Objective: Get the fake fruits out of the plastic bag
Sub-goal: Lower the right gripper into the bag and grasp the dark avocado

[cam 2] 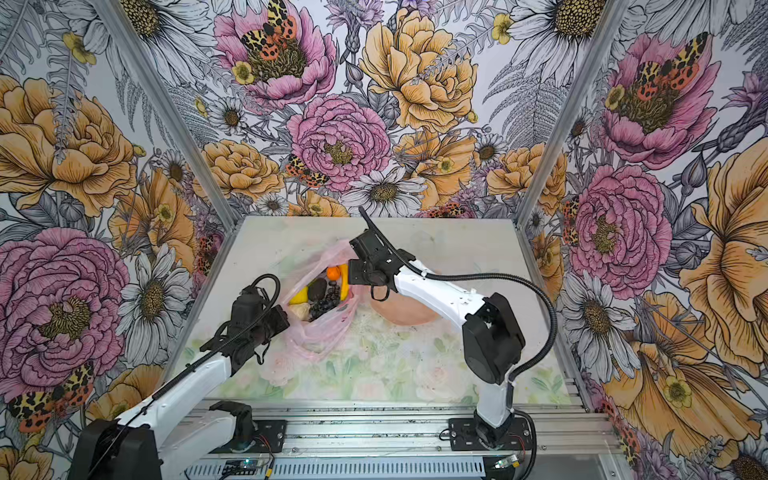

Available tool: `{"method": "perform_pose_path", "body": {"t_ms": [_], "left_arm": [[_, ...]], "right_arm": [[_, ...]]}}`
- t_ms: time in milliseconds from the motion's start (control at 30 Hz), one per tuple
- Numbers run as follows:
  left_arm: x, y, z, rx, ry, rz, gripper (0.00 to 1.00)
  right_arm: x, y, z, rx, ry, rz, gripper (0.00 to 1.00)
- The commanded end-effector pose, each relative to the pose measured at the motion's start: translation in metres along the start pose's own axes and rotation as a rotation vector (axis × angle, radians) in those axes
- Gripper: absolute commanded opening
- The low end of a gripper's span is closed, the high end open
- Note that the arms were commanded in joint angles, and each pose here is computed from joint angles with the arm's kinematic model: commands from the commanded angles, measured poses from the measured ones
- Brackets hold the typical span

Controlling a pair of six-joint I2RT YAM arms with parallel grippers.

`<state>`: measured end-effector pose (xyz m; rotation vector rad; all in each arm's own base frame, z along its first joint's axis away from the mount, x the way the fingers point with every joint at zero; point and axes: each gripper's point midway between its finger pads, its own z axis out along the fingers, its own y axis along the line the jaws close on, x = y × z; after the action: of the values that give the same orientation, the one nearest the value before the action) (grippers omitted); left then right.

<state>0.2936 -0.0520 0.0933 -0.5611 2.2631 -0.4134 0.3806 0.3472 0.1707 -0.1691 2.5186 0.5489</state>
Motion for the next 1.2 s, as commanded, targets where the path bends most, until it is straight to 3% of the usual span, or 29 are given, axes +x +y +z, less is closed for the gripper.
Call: {"method": "perform_pose_path", "body": {"t_ms": [0, 133, 400, 567, 1167], "left_arm": [[-0.010, 0.004, -0.007, -0.038, -0.037, 0.025, 0.07], [-0.029, 0.000, -0.004, 0.001, -0.077, 0.005, 0.07], [-0.038, -0.016, 0.005, 0.114, -0.121, 0.067, 0.08], [-0.030, -0.031, 0.014, 0.189, -0.088, 0.109, 0.10], [-0.031, -0.034, 0.006, 0.205, -0.127, 0.124, 0.12]], "right_arm": [[-0.002, 0.040, 0.025, -0.104, 0.005, -0.022, 0.64], [0.006, 0.070, 0.057, -0.150, 0.033, -0.042, 0.66], [0.011, 0.075, 0.102, -0.138, 0.058, -0.035, 0.67], [0.017, 0.072, 0.124, -0.124, 0.078, -0.009, 0.64], [0.033, 0.072, 0.172, -0.100, 0.098, -0.001, 0.69]]}}
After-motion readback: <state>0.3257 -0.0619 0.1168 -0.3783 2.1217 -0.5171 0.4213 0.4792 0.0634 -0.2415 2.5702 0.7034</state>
